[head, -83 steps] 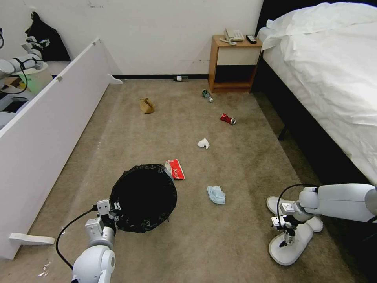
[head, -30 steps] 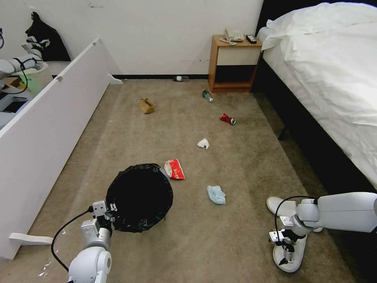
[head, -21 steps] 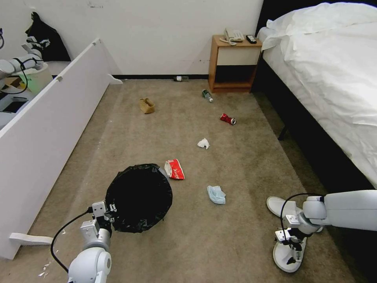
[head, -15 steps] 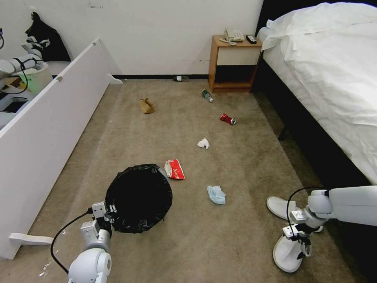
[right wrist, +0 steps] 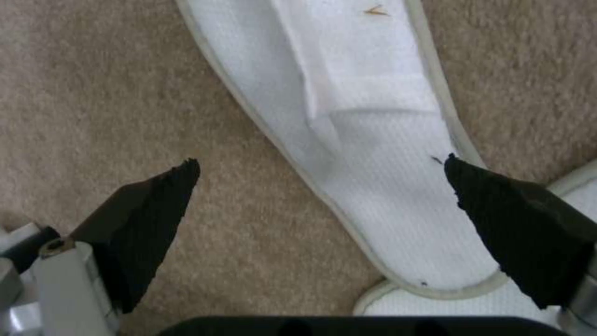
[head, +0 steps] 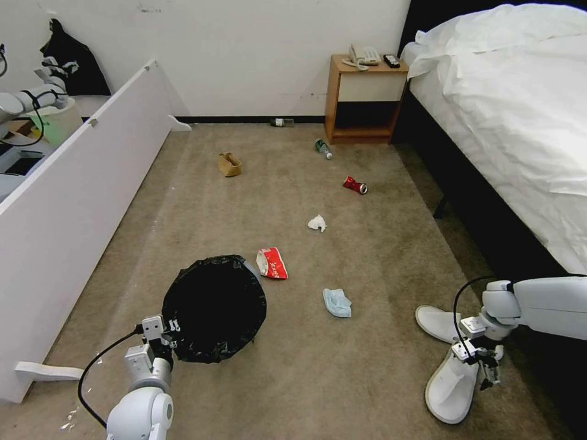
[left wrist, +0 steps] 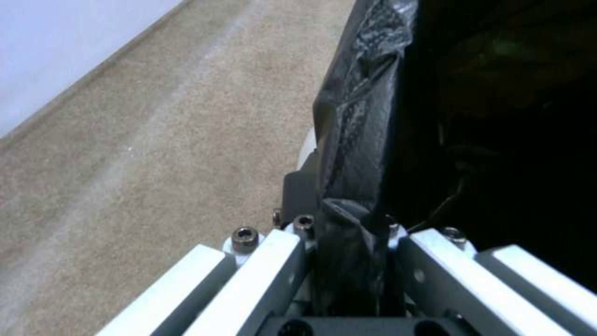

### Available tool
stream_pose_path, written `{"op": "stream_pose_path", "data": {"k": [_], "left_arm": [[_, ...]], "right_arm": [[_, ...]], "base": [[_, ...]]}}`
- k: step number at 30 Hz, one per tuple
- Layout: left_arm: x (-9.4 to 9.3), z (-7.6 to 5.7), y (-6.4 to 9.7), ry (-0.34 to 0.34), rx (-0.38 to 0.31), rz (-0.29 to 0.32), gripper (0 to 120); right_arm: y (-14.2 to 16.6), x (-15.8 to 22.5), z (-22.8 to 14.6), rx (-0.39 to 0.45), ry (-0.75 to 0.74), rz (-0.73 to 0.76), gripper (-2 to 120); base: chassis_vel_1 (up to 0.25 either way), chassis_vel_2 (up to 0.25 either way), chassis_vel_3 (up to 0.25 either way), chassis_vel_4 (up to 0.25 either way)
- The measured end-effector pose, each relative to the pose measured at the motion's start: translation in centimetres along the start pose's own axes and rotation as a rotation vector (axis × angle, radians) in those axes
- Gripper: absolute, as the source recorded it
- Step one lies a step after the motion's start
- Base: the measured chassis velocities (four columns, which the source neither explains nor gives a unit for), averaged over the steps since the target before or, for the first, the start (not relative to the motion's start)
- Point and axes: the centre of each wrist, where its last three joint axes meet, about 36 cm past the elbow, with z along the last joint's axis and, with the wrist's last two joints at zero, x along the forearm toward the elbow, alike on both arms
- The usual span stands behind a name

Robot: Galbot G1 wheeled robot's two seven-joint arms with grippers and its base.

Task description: Pick up the trash bin and place the garbage on the floor into it.

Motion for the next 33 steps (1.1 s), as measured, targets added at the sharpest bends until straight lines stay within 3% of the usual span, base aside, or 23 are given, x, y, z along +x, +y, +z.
{"op": "stream_pose_path", "data": {"k": [17,33], "left_arm": [[0.1,0.5,0.6,0.012,0.002,-0.019,0],[0.4,0.7,1.1,0.012,0.004,-0.025,0]], "right_arm": [[-1.0,-3.4,-2.2,0.057,-0.001,-0.035,100],[-1.4,-3.8,-2.5,0.056,0.022,-0.02,98]], "base": [[0.0,0.0,0.0,0.0],[0.0,0.0,0.0,0.0]]}}
